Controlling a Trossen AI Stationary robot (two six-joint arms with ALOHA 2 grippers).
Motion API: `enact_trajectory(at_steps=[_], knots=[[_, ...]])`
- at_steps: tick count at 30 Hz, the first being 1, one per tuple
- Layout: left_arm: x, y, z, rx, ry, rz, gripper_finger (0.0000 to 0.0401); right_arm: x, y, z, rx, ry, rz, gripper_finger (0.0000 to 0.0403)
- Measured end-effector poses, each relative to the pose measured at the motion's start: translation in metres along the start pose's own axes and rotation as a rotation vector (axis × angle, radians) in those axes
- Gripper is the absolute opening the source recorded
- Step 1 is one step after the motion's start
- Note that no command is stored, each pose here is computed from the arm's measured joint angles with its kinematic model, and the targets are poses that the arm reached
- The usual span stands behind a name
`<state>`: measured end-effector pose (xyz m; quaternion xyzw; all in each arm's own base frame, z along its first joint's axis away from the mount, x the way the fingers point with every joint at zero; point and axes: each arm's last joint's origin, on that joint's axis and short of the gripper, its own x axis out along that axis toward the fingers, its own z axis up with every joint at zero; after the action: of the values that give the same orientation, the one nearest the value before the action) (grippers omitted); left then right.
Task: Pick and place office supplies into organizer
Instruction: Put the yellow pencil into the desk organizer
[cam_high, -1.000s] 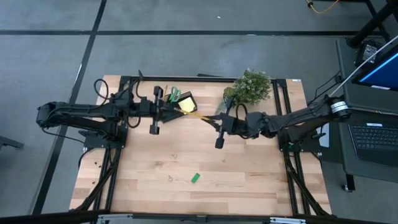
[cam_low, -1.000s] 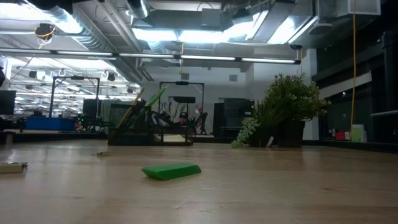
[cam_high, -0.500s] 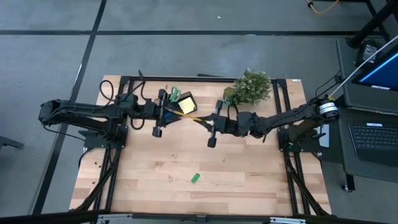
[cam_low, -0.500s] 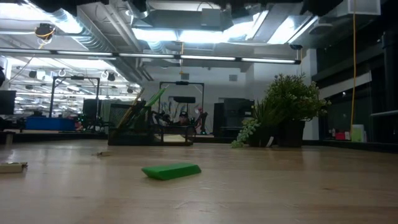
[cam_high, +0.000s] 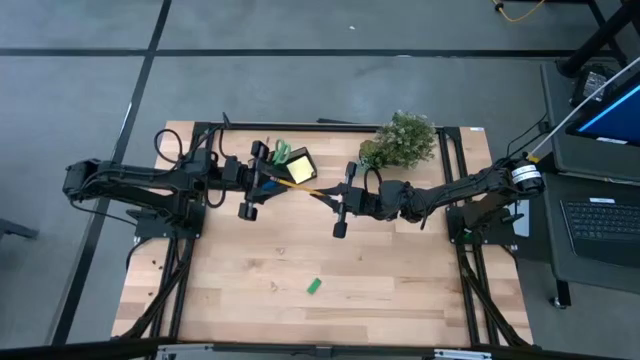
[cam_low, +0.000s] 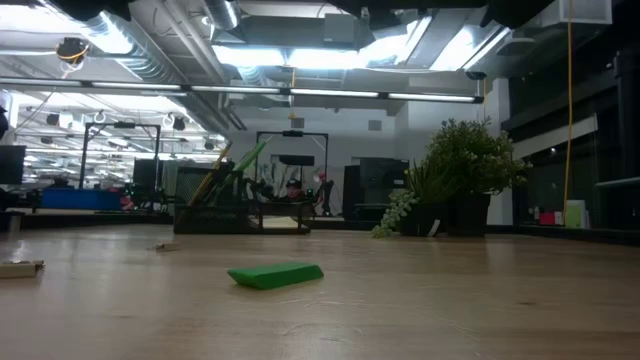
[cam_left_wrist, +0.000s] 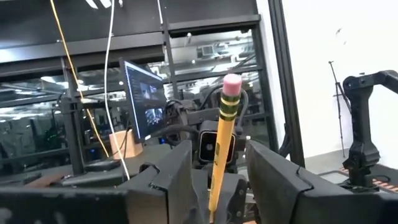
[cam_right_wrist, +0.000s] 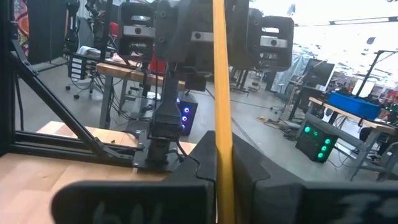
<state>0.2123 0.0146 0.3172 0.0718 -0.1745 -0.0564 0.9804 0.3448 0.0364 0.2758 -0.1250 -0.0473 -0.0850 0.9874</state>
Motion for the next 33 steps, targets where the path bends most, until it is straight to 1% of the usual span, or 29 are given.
enact_trajectory(at_steps=[6, 10, 17, 21, 23, 26, 27, 31, 33], knots=[[0.0010, -0.0049, 0.0015, -0.004, -0.014, -0.023, 0.0135, 0.0000, 0.0001, -0.0004, 0.004, 0.003, 0.002, 0.0019], [0.0011, -0.0064, 0.0080, 0.007, -0.078, -0.025, 0.0134, 0.0000, 0.0002, -0.0005, 0.006, 0.005, 0.003, 0.0019], [0.0025, -0.0066, 0.0043, 0.002, -0.054, -0.027, 0.0126, 0.0000, 0.0003, -0.0005, 0.006, 0.005, 0.003, 0.0019], [0.0026, -0.0054, 0.0045, 0.019, -0.055, 0.012, 0.0097, 0.0000, 0.0003, -0.0006, 0.006, 0.006, 0.004, 0.0019], [0.0028, -0.0048, 0.0038, 0.040, -0.049, 0.034, 0.0071, 0.0000, 0.0004, -0.0006, 0.006, 0.006, 0.004, 0.0019], [0.0027, -0.0048, 0.0044, 0.052, -0.054, 0.036, 0.0025, 0.0000, 0.0003, -0.0005, 0.005, 0.005, 0.004, 0.0019], [0.0027, -0.0048, 0.0044, 0.049, -0.055, 0.035, 0.0017, 0.0000, 0.0004, -0.0005, 0.004, 0.006, 0.004, 0.0019], [0.0027, -0.0048, 0.0044, 0.048, -0.055, 0.033, 0.0015, 0.0000, 0.0004, -0.0006, 0.004, 0.006, 0.004, 0.0019], [0.0027, -0.0048, 0.0044, 0.051, -0.054, 0.034, 0.0013, 0.0000, 0.0004, -0.0004, 0.005, 0.006, 0.003, 0.0028]])
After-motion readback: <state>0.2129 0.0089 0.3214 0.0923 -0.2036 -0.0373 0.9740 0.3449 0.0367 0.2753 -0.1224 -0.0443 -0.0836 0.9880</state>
